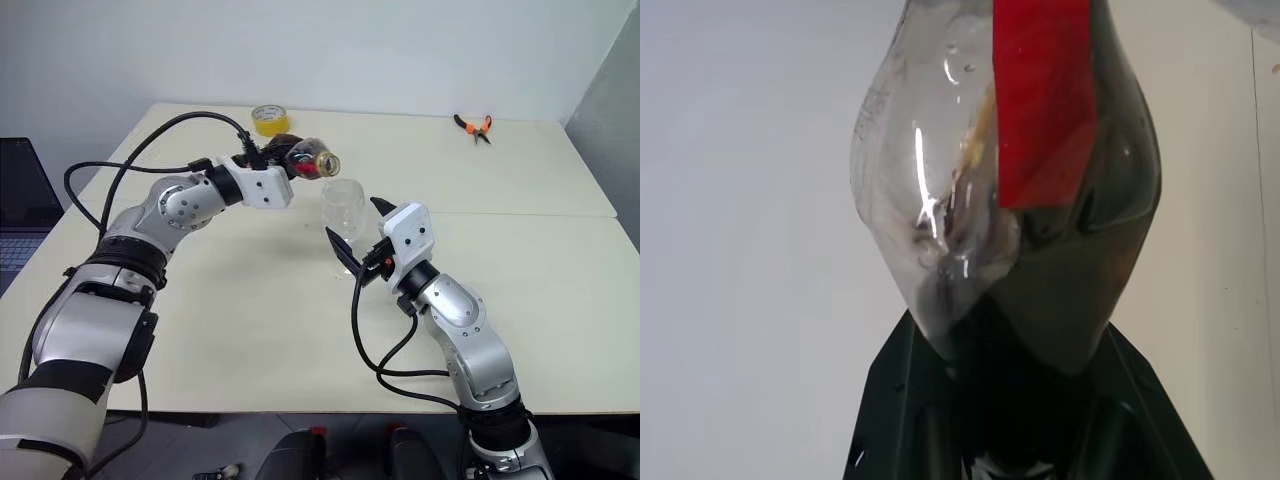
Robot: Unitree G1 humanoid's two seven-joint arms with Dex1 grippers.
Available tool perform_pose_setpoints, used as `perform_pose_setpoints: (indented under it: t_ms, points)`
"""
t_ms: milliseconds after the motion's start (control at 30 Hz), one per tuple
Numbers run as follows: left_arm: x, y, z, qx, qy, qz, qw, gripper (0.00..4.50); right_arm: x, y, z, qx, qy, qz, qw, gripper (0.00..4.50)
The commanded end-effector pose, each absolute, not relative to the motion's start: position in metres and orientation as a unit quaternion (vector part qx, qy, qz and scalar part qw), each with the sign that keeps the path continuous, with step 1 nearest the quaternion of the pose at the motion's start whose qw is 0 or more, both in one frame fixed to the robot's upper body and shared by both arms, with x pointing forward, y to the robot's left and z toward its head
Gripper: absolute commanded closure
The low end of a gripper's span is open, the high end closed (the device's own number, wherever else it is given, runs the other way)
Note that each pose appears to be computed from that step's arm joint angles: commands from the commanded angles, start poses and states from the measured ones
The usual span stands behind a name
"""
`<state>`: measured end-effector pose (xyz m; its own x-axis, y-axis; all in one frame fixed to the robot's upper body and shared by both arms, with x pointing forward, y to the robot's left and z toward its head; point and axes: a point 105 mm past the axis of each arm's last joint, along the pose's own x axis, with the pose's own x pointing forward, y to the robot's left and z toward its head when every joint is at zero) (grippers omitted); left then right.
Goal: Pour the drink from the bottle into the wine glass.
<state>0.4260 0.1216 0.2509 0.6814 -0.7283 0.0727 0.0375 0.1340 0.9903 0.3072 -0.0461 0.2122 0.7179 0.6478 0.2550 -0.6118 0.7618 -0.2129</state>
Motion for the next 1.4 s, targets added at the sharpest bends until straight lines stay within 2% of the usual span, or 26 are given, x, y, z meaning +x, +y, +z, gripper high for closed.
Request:
perform_pose_setpoints:
  t_ms: [33,1400]
  points:
    - [0.42,0.117,0.279,0.614,-0.338,-0.252,0.667,3.86,0.304,-0.044,0.223,-0.057,-0.177,0.342,0.921,0.0]
    - [0.426,0.126,0.29,0.671,-0.346,-0.211,0.621,3.86,0.301,-0.036,0.218,-0.055,-0.164,0.354,0.919,0.0]
